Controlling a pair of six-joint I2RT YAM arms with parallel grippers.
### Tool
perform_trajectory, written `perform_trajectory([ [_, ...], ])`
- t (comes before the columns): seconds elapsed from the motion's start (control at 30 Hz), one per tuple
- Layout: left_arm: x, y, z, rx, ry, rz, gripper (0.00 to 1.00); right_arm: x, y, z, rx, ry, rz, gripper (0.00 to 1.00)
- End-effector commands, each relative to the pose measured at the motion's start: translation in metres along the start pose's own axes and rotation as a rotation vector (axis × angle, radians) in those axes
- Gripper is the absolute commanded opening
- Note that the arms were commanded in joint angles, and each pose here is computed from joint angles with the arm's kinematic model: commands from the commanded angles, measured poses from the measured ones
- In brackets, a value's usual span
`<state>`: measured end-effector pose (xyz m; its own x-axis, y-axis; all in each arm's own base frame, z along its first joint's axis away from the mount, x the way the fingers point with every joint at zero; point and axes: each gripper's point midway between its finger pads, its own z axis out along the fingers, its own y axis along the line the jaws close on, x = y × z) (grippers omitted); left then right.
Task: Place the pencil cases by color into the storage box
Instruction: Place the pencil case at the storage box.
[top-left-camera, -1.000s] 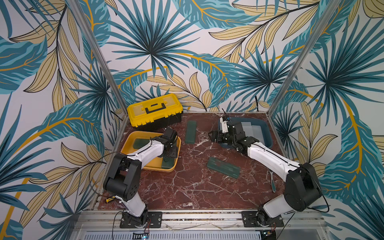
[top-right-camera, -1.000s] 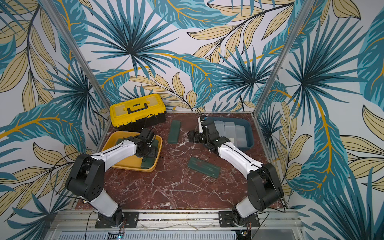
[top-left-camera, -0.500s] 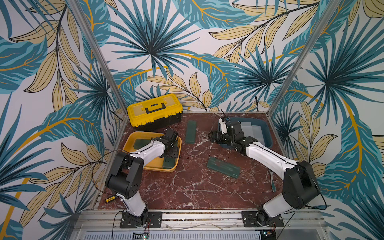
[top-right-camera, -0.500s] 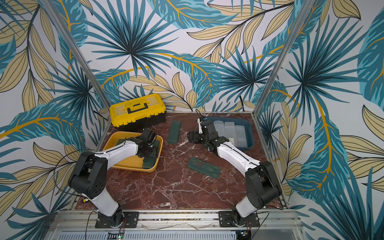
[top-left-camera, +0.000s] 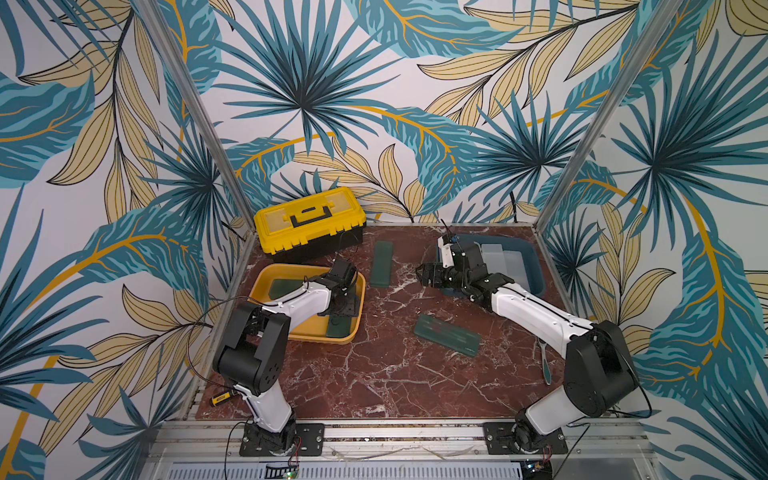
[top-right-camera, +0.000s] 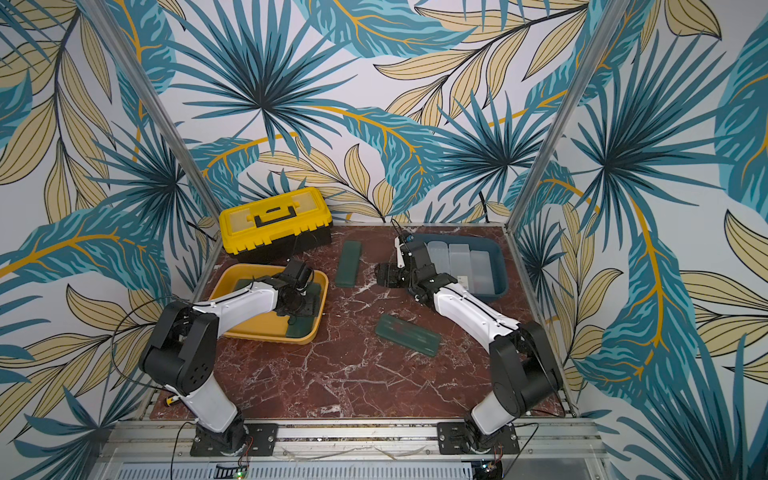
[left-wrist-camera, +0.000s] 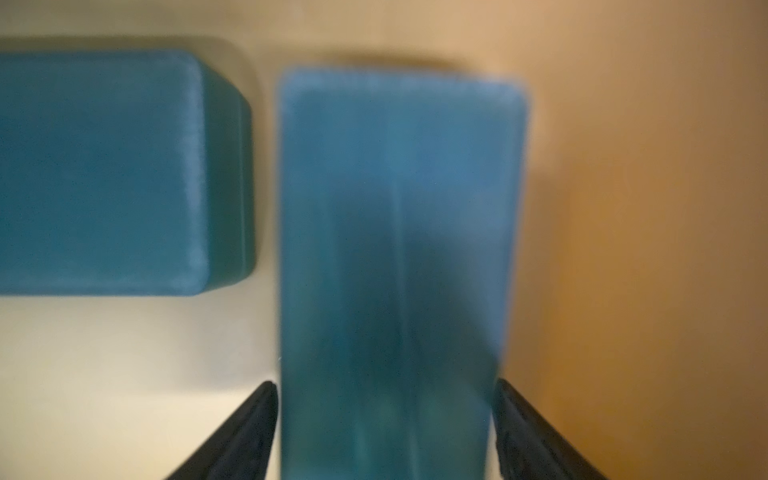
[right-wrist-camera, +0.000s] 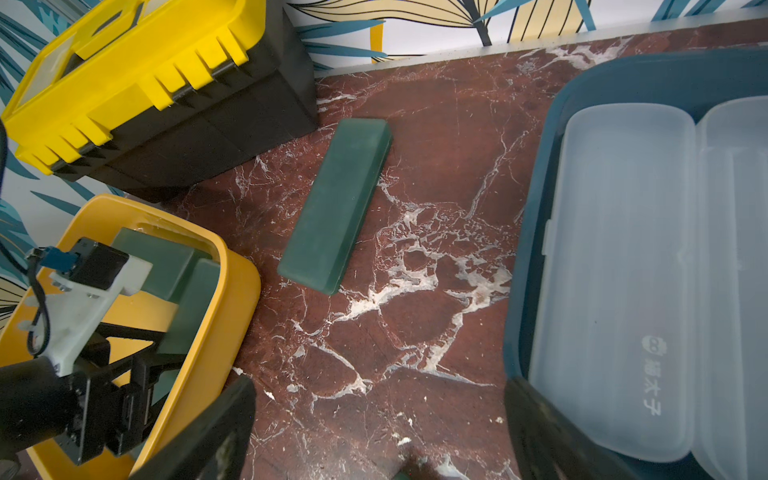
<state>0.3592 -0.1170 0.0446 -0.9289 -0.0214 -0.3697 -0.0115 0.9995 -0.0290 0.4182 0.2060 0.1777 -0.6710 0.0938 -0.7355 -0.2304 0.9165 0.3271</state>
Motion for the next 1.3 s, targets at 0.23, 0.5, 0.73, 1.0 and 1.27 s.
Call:
perform_trajectory([
  [0.23,-0.024,0.0,-0.057,0.049,-0.18,-0.022,0.94,0.002,0.0,0.003,-0.004,0.002,-0.003,0.93],
  [0.5,-0.045,-0.018,-0.122,0.084,-0.326,0.053,1.0,-0.011,0.009,-0.015,-0.043,-0.049,0.016,0.93],
  [0.73,-0.07,-0.063,-0.152,0.112,-0.415,0.15,0.99,-0.02,0.008,-0.042,-0.03,-0.101,0.025,0.94],
  [1.0,-0.105,-0.118,-0.147,0.118,-0.439,0.205,1.0,-0.019,-0.009,-0.077,0.045,-0.171,0.05,0.94],
  [1.27,-0.137,-0.155,-0.1,0.12,-0.395,0.202,1.0,-0.008,-0.021,-0.096,0.082,-0.185,0.057,0.95],
])
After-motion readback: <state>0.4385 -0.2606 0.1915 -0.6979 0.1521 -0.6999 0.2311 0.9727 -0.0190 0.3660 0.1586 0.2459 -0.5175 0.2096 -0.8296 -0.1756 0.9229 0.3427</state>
